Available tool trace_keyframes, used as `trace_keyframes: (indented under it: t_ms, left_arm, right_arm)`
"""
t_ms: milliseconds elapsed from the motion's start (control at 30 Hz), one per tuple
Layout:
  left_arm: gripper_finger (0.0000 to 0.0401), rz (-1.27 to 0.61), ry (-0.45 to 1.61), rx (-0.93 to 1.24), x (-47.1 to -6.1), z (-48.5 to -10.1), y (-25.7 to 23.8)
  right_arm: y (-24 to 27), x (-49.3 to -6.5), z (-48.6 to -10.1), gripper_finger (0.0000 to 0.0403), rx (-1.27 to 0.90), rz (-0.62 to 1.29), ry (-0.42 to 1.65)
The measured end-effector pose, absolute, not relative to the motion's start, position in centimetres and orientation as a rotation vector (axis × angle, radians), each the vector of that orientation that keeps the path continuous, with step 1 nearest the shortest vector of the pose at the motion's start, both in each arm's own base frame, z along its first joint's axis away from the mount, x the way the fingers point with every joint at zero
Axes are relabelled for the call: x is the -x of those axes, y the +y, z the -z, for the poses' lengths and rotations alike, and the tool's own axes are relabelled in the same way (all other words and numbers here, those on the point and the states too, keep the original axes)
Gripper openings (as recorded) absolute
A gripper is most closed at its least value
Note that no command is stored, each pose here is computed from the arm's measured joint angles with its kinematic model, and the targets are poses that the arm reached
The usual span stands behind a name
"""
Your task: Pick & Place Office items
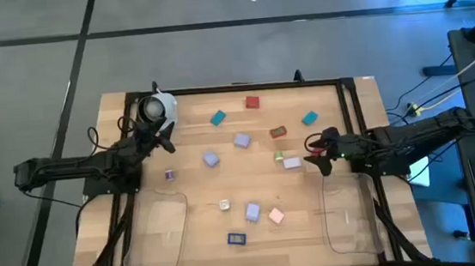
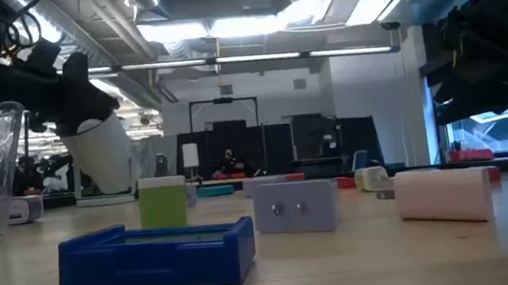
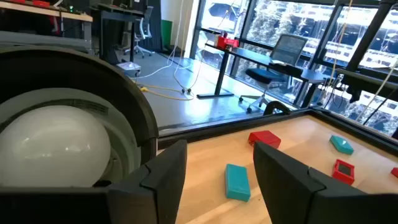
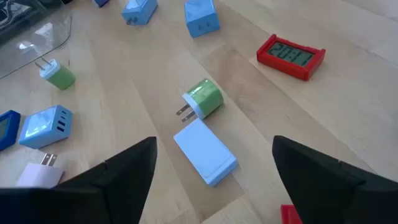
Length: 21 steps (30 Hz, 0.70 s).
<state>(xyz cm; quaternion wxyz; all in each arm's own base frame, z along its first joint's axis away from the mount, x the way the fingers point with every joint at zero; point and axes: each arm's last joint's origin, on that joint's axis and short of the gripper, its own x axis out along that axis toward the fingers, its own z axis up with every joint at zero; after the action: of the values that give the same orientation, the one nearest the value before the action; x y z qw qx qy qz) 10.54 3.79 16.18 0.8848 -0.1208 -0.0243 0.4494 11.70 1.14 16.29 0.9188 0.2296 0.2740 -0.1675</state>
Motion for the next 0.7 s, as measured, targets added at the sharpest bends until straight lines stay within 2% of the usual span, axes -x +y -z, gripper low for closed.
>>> trace_keyframes:
  t_ms: [467,700]
  left_arm:
    - [0.0182,-0.934,-0.081,0.311,-10.54,-16.19,3.79]
    - [0.0182,-0.933,-0.102,0.351,-10.54,-16.19,3.79]
  right_arm:
    - [1.16,-11.97,-16.67,0.0322,-0.488,0.339,0.514]
    - [1.03,-11.99,-16.74,0.0322,-0.543,0.399,0.478]
